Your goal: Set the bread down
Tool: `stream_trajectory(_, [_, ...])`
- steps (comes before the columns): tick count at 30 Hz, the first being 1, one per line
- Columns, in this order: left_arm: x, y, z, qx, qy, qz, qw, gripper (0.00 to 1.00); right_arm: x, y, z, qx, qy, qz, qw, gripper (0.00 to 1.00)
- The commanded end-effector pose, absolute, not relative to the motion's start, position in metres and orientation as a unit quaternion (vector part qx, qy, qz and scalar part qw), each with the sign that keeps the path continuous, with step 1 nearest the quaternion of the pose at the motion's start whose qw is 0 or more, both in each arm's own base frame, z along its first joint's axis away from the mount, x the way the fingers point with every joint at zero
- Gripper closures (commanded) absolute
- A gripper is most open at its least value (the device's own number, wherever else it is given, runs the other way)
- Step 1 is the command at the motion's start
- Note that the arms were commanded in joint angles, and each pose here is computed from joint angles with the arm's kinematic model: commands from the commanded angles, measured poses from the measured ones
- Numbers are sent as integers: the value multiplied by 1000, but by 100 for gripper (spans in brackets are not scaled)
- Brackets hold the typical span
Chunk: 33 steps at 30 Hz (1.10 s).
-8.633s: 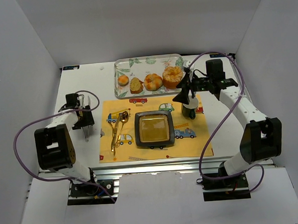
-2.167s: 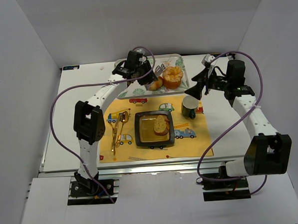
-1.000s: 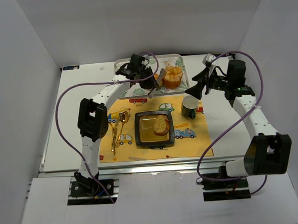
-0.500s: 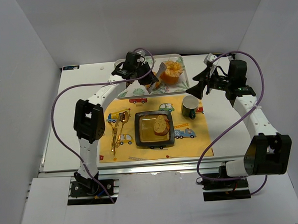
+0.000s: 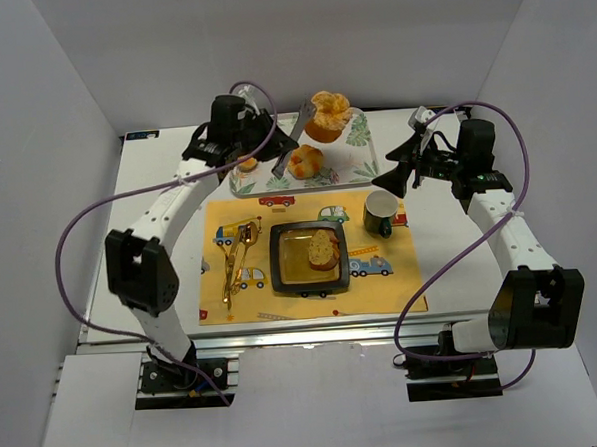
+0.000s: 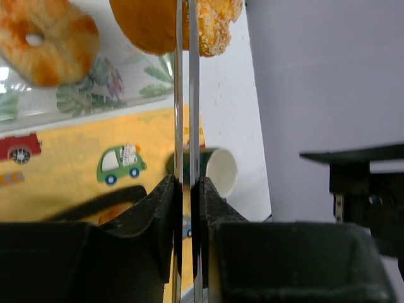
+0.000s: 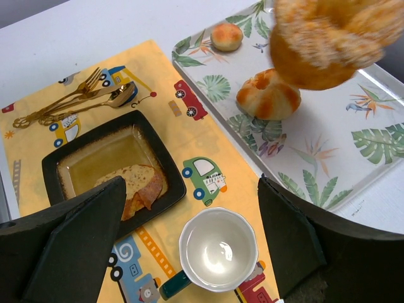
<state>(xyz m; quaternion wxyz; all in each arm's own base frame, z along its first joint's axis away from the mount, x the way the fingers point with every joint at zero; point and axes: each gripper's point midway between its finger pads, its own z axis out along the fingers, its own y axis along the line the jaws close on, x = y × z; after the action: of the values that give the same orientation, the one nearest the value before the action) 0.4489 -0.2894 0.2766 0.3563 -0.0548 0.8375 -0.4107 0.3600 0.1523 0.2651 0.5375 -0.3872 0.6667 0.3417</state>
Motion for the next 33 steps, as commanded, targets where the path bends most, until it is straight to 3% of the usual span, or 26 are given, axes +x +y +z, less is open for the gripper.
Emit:
stream_trajectory(1, [395, -271, 313, -32, 825, -431, 364, 100, 357, 152, 282, -400, 645, 336, 558, 11])
stream_trajectory(3, [366, -258, 326, -31, 819, -439, 368, 100, 356, 152, 281, -399, 646, 339, 555, 11])
stream_trajectory(13, [246, -224, 275, -78, 833, -474, 276, 100, 360, 154, 280, -400, 646, 348, 548, 11])
stream_trajectory(19, [209, -218, 243, -73, 846, -476, 229, 100, 361, 155, 283, -402, 646, 354, 544, 12])
stream_trajectory(25, [202, -213, 213, -66, 862, -455, 211, 99, 360, 155, 283, -401, 647, 355, 543, 12])
stream_trajectory(29, [202, -210, 203, -61, 872, -438, 208, 82, 359, 154, 284, -401, 648, 352, 543, 12])
stream_trajectory(33, [200, -206, 203, -62, 877, -427, 211, 58, 359, 154, 283, -401, 648, 353, 543, 12])
